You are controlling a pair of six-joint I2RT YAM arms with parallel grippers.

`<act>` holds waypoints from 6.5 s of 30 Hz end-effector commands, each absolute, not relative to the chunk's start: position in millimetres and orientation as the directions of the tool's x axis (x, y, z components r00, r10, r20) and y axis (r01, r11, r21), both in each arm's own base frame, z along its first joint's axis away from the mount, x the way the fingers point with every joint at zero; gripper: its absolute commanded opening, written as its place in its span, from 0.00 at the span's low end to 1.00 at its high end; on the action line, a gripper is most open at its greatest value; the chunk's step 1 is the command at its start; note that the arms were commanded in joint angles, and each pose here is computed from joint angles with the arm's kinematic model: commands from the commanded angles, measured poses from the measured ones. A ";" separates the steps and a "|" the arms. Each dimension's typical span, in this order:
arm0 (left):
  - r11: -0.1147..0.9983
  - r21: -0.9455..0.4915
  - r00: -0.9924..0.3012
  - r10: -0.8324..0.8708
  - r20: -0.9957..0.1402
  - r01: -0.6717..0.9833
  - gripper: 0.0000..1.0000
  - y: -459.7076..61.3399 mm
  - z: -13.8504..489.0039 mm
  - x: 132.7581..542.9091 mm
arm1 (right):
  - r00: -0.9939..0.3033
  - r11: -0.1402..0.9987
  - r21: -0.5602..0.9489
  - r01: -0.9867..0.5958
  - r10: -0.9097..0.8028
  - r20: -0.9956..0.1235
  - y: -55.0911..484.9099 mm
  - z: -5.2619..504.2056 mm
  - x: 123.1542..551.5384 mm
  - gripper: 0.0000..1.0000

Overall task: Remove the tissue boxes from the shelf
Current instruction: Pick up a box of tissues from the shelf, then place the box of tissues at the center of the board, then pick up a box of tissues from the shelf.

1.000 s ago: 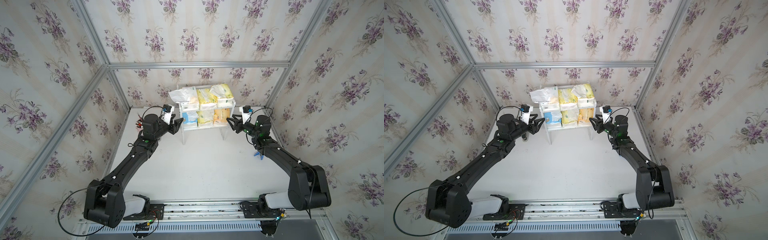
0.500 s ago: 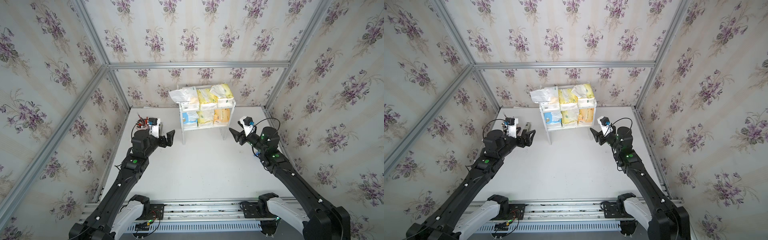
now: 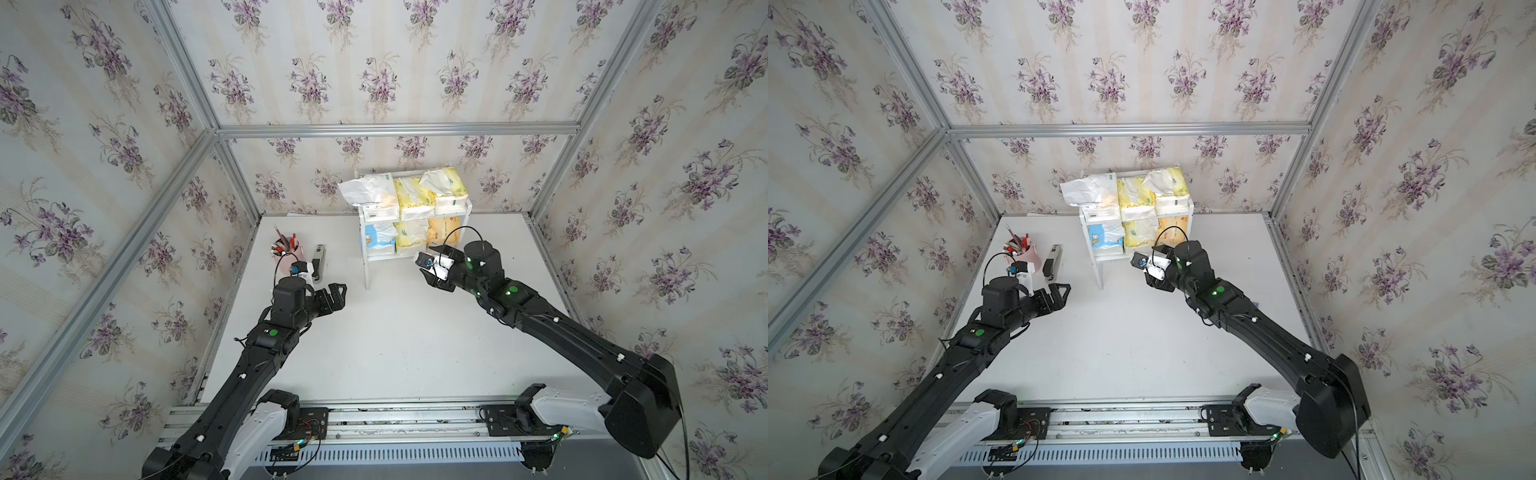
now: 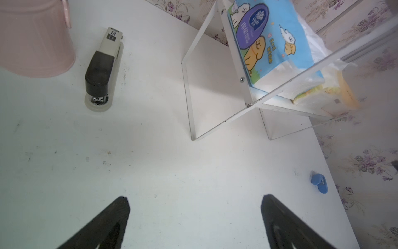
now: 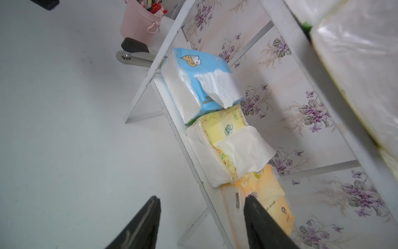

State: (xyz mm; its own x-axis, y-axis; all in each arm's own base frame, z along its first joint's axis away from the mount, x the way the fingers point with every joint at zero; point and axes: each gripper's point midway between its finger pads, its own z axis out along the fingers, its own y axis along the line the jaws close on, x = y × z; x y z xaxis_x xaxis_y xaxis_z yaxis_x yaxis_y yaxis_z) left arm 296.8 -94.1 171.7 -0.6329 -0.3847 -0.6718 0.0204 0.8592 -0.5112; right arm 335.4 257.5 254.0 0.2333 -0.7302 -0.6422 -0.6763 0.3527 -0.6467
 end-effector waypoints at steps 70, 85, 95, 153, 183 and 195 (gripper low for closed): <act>0.902 -0.410 -0.529 -0.418 -0.739 -0.140 1.00 -53.5 204.4 297.8 | 0.220 0.320 -0.571 -0.756 -0.697 -0.682 313.6 252.7 210.3 0.00; 0.892 -0.320 -0.474 -0.442 -0.761 -0.318 0.99 -15.1 204.4 279.6 | 0.104 0.187 -0.509 -0.840 -0.865 -0.490 415.9 149.8 196.3 0.00; 0.881 -0.282 -0.460 -0.445 -0.769 -0.381 0.99 -1.2 198.1 274.3 | 0.152 0.093 -0.523 -0.847 -0.901 -0.406 453.5 97.9 202.2 0.01; 0.854 -0.475 -0.604 -0.266 -0.751 0.215 0.96 -149.5 206.0 314.2 | 0.141 0.536 -0.422 -0.731 -0.486 -0.862 287.4 235.8 292.6 0.69; 0.923 -0.377 -0.627 -0.249 -0.738 0.077 0.99 -121.4 175.5 312.9 | 0.197 0.363 -0.501 -0.786 -0.621 -0.759 368.0 212.1 398.1 0.50; 0.924 -0.376 -0.630 -0.250 -0.735 0.071 0.99 -120.9 173.9 313.0 | 0.252 0.310 -0.599 -0.738 -0.697 -0.671 362.8 213.6 408.1 0.52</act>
State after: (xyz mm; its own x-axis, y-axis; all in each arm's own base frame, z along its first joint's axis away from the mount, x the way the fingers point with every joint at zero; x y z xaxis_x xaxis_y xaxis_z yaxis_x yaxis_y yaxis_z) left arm 311.4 -123.0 171.5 -0.6378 -0.2606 -0.7248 0.0699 0.9176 -0.3914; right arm 405.6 365.7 213.0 0.2312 -0.6713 -0.7042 -0.7564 0.3313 -0.5640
